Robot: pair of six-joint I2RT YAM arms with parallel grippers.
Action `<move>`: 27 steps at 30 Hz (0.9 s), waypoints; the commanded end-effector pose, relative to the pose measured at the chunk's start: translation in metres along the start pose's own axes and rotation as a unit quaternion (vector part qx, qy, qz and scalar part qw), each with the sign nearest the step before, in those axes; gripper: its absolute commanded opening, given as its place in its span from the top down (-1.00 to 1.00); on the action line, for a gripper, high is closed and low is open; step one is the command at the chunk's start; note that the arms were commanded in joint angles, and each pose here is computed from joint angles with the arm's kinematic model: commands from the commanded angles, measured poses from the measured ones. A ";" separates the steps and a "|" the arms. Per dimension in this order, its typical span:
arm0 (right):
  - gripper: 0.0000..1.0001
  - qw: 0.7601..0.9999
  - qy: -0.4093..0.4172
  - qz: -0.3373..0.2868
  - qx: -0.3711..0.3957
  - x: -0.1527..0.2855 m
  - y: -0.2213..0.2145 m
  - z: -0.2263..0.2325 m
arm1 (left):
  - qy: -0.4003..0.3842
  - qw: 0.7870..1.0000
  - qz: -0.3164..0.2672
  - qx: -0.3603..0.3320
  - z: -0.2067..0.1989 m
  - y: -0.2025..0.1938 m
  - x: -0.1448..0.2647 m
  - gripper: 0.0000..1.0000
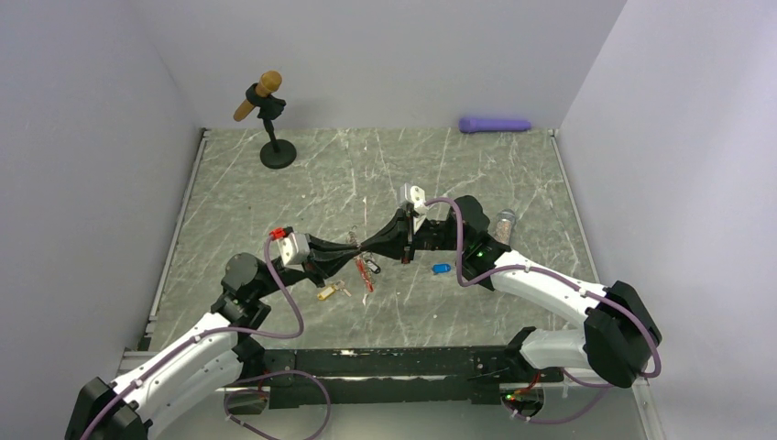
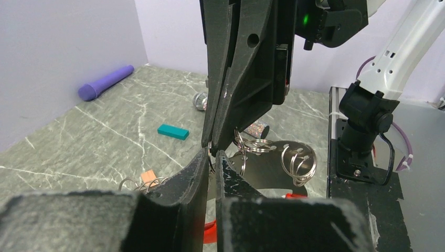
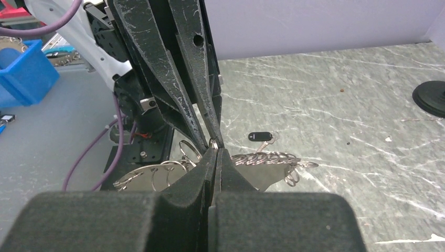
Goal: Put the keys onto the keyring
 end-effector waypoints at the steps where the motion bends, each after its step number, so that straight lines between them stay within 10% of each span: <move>1: 1.00 0.999 0.016 -0.030 0.034 -0.002 0.020 0.004 | 0.003 1.000 0.000 -0.012 0.001 0.008 0.000 0.76; 19: 1.00 0.999 0.021 -0.034 0.035 -0.001 0.021 0.007 | -0.006 1.000 -0.007 -0.006 0.000 0.009 -0.002 1.00; 27: 0.21 0.997 0.041 -0.007 0.066 0.004 0.009 0.014 | 0.009 0.995 0.044 -0.094 0.006 0.001 0.011 1.00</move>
Point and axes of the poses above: each gripper's point midway between its finger pads, its own x axis back along the fingers, its own z axis along the line the jaws close on, y = z × x, the point moved 1 cm from there along x, back along the fingers, and after that the axes turned 5 degrees about x, right-handed, at the moved point
